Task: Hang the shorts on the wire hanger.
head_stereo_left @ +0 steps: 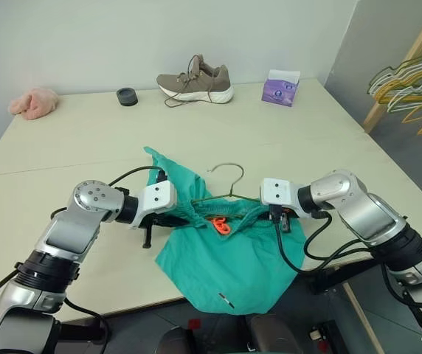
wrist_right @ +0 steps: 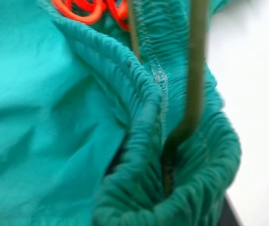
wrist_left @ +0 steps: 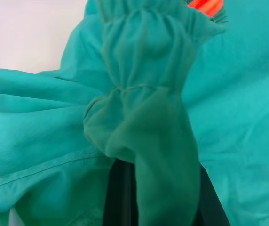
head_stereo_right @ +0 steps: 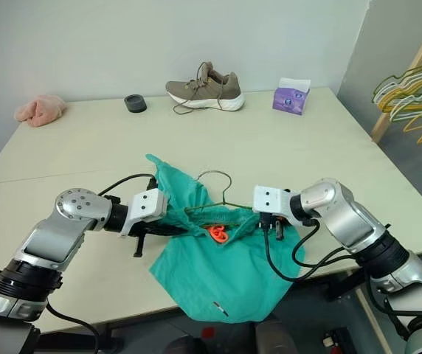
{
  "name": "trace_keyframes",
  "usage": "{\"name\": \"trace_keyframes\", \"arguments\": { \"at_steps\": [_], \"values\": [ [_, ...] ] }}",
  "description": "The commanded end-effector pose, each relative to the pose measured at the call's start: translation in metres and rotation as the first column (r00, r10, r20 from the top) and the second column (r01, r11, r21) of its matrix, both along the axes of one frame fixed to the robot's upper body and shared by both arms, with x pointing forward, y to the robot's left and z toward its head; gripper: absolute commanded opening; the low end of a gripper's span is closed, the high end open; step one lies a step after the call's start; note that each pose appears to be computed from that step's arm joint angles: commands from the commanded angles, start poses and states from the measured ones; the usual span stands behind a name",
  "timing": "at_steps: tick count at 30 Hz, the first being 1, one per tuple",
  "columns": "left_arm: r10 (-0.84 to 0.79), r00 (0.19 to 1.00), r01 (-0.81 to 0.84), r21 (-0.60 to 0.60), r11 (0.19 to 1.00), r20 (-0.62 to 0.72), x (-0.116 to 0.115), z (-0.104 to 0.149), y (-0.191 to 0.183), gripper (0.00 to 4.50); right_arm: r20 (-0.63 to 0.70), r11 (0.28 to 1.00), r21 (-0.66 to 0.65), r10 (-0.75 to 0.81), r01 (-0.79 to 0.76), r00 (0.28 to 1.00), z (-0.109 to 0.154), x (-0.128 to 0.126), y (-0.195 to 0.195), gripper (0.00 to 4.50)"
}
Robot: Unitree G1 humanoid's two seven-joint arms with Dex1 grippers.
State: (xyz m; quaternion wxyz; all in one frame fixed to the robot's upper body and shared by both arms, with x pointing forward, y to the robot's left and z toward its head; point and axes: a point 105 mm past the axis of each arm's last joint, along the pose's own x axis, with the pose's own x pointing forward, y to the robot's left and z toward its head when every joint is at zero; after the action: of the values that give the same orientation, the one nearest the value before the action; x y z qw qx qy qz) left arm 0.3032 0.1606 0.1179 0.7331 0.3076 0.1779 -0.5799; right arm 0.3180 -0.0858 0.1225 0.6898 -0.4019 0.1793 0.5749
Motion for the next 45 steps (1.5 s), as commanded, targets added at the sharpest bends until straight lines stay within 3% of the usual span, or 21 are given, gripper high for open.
{"name": "trace_keyframes", "arguments": {
  "at_steps": [1,3,14,17,22,25,29,33,36,38,40,42,45],
  "values": [
    [0.002,1.000,0.000,-0.103,0.995,0.025,0.001,0.013,-0.008,0.00,0.063,1.000,0.018,0.018,-0.019,0.998,0.017,0.004,0.001,0.02],
    [0.057,0.998,-0.053,-0.136,0.989,0.026,0.010,0.015,-0.002,0.00,0.066,1.000,0.027,0.014,-0.015,0.998,0.020,0.004,-0.001,0.02],
    [0.160,0.985,-0.170,-0.267,0.948,-0.060,0.016,0.038,0.030,3.34,0.054,0.997,0.047,-0.059,0.057,0.997,0.022,0.001,-0.021,0.00],
    [0.235,0.972,-0.231,-0.275,0.933,-0.019,0.022,0.045,0.051,4.19,0.041,0.995,0.042,-0.092,0.091,0.995,0.019,0.000,-0.030,0.00],
    [0.524,0.839,-0.439,-0.386,0.811,0.148,0.061,0.076,0.098,4.19,-0.035,0.971,0.082,-0.223,0.225,0.974,0.014,-0.003,-0.052,0.00],
    [0.506,0.850,-0.419,-0.394,0.818,0.147,0.058,0.077,0.096,4.19,-0.146,0.909,0.152,-0.366,0.387,0.919,0.010,-0.012,-0.072,0.00],
    [0.211,0.977,-0.187,-0.413,0.891,0.012,0.022,0.057,0.022,4.19,-0.359,0.695,0.218,-0.595,0.685,0.719,-0.007,-0.043,-0.112,0.00],
    [-0.020,0.998,-0.015,-0.484,0.875,-0.067,-0.009,0.063,-0.029,4.19,-0.398,0.518,0.212,-0.729,0.829,0.557,-0.014,-0.064,-0.142,0.00],
    [-0.249,0.963,0.154,-0.545,0.824,-0.104,-0.027,0.084,-0.070,4.19,-0.414,0.252,0.181,-0.857,0.951,0.306,-0.018,-0.086,-0.185,0.00],
    [-0.288,0.952,0.189,-0.540,0.820,-0.104,-0.029,0.088,-0.076,4.19,-0.423,0.177,0.171,-0.875,0.969,0.234,-0.019,-0.094,-0.195,0.00],
    [-0.340,0.936,0.243,-0.531,0.812,-0.092,-0.027,0.092,-0.091,4.19,-0.423,0.002,0.128,-0.904,0.992,0.057,-0.019,-0.113,-0.226,0.00],
    [-0.347,0.934,0.256,-0.520,0.815,-0.084,-0.021,0.091,-0.103,4.19,-0.401,-0.128,0.097,-0.913,0.987,-0.079,-0.018,-0.131,-0.250,0.00],
    [-0.333,0.941,0.263,-0.507,0.821,-0.051,-0.014,0.087,-0.116,4.35,-0.365,-0.244,0.085,-0.910,0.966,-0.197,-0.016,-0.148,-0.273,0.00]
  ]
}}
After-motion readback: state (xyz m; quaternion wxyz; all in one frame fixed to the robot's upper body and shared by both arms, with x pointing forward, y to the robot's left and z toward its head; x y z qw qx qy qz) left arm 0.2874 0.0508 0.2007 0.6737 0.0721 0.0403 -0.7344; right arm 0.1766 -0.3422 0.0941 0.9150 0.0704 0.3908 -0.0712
